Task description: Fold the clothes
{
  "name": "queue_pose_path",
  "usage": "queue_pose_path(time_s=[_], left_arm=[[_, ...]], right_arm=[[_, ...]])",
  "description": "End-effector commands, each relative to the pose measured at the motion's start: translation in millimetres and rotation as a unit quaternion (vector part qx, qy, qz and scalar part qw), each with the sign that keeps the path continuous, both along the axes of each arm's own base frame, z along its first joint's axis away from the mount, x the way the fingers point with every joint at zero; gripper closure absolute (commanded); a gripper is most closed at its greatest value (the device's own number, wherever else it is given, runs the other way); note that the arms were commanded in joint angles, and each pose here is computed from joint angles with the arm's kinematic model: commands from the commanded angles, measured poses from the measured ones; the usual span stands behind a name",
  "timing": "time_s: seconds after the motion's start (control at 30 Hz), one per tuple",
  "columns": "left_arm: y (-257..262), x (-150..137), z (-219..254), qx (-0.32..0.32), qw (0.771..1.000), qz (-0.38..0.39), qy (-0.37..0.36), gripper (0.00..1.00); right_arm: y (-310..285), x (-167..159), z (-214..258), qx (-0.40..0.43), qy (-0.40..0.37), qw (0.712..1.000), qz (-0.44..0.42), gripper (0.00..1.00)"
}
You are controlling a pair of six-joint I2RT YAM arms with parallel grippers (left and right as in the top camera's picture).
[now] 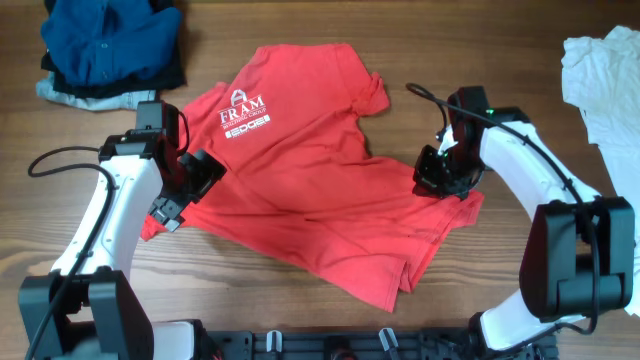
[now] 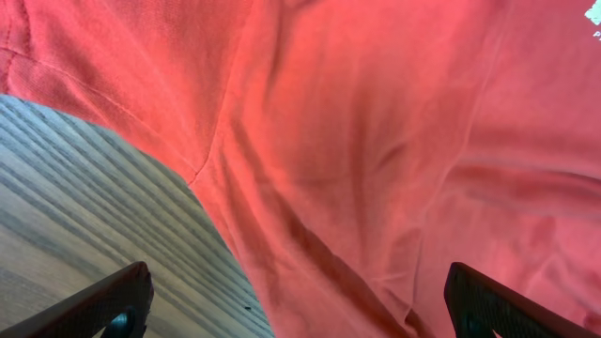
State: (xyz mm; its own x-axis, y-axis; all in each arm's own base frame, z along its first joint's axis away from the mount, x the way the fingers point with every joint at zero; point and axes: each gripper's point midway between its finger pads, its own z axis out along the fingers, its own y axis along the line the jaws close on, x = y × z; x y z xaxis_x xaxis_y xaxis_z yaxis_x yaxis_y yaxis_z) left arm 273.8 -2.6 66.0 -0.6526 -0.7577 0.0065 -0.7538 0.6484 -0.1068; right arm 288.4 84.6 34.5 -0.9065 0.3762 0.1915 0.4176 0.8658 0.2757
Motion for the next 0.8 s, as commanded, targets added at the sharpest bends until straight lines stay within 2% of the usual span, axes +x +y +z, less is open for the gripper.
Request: queue_pose_path(time_s=[0.0, 0.07, 0.4, 0.67, 0.77], left_arm=[[-3, -2, 1, -0.004, 1.000, -0.011, 0.000, 0.00], [-3, -3, 1, -0.004, 1.000, -0.011, 0.000, 0.00], [-3, -4, 1, -0.004, 1.000, -0.011, 0.003, 0.00], [-3, -4, 1, -0.004, 1.000, -0.011, 0.003, 0.00], [-3, -4, 1, -0.004, 1.000, -0.011, 0.002, 0.00]], right_arm=[[-6, -6, -14, -0.018, 0.013, 0.999, -0.023, 0.92], [-19, -11, -25, -0.058, 0.021, 0.997, -0.056, 0.90], [-55, -22, -47, -0.102, 0.040, 0.985, -0.132, 0.95], [-81, -33, -96, -0.103, 0.111, 0.970, -0.189, 0.96], [-111, -19, -91, -0.099, 0.102, 0.960, -0.239, 0.96]])
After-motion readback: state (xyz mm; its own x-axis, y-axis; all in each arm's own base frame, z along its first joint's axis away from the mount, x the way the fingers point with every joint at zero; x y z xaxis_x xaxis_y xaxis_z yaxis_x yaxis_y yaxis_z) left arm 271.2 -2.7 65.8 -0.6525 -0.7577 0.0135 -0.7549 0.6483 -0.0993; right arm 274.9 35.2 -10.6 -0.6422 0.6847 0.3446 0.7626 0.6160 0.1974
